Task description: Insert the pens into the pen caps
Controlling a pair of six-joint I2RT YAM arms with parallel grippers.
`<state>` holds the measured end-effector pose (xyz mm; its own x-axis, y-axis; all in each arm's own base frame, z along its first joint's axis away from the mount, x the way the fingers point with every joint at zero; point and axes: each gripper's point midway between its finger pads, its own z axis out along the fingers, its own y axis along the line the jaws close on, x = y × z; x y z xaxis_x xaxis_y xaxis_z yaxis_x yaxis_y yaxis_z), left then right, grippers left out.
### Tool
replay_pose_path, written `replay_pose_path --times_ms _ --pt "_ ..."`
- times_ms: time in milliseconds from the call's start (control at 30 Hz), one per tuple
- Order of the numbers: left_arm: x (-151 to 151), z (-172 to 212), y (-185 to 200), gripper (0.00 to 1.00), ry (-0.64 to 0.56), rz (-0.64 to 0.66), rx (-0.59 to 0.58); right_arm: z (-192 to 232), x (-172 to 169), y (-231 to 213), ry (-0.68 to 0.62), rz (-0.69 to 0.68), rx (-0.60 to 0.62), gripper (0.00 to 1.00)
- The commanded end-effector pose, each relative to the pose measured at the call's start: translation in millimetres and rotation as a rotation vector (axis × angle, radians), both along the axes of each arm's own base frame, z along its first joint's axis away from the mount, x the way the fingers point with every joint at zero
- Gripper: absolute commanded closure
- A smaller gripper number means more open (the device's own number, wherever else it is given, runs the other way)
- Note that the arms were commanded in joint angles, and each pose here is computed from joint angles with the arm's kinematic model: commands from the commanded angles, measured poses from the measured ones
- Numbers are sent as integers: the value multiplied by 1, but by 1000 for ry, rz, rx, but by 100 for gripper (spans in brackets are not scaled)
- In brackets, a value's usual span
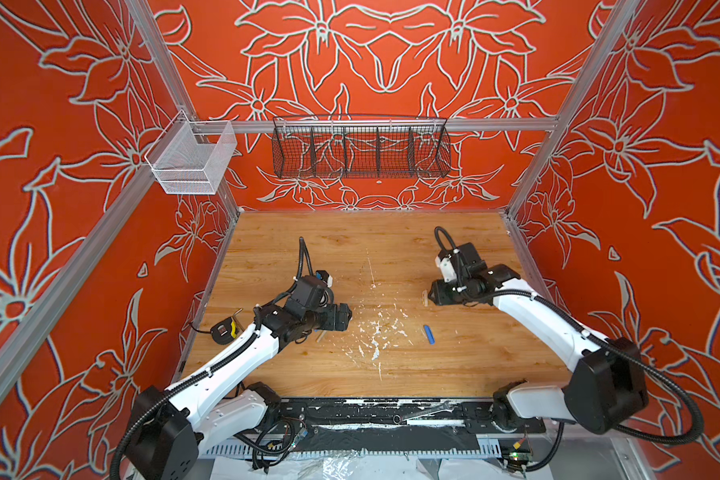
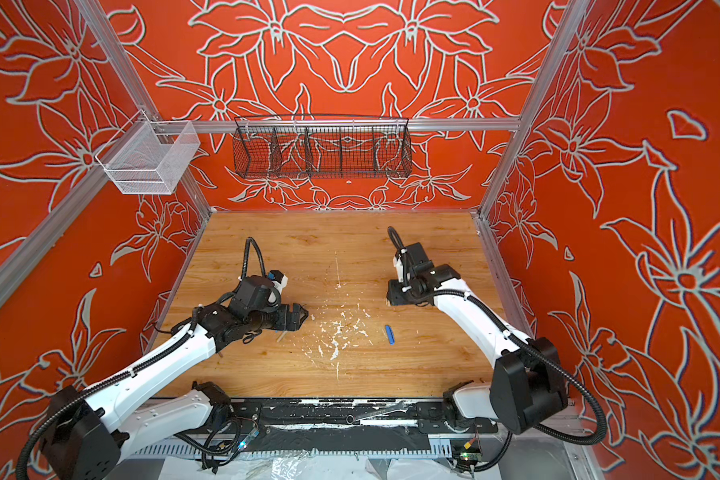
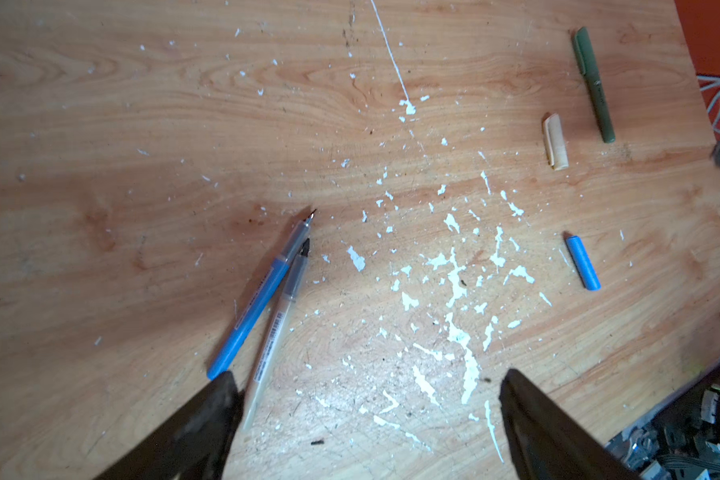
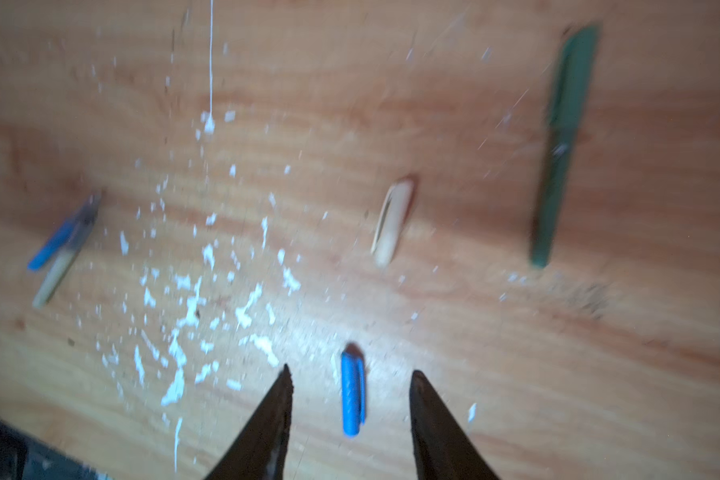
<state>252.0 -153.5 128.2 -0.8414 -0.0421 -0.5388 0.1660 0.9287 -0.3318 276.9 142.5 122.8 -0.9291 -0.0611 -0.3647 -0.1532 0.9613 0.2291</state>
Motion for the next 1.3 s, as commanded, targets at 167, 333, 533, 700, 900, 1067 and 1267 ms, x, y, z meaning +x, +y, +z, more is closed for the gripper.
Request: replay_pose_path --times_ms 167,333,533,700,900,1067,1267 --pt "-17 -35 10 3 105 55 8 -42 -60 7 156 12 -55 52" --pt "-11 -40 19 3 94 118 41 -51 -60 18 174 37 -34 52" --pt "-10 -57 14 3 150 107 50 -60 -60 11 193 41 -98 52" --pt "-15 -70 2 15 201 50 16 -53 -43 10 131 18 -119 52" --pt "-19 -75 6 15 211 58 33 -57 -3 11 91 -21 -129 50" --pt "-20 -77 13 7 209 86 52 -62 31 8 63 -55 -124 50" --pt "-20 -76 12 5 206 90 39 -76 56 -4 69 -89 -138 49"
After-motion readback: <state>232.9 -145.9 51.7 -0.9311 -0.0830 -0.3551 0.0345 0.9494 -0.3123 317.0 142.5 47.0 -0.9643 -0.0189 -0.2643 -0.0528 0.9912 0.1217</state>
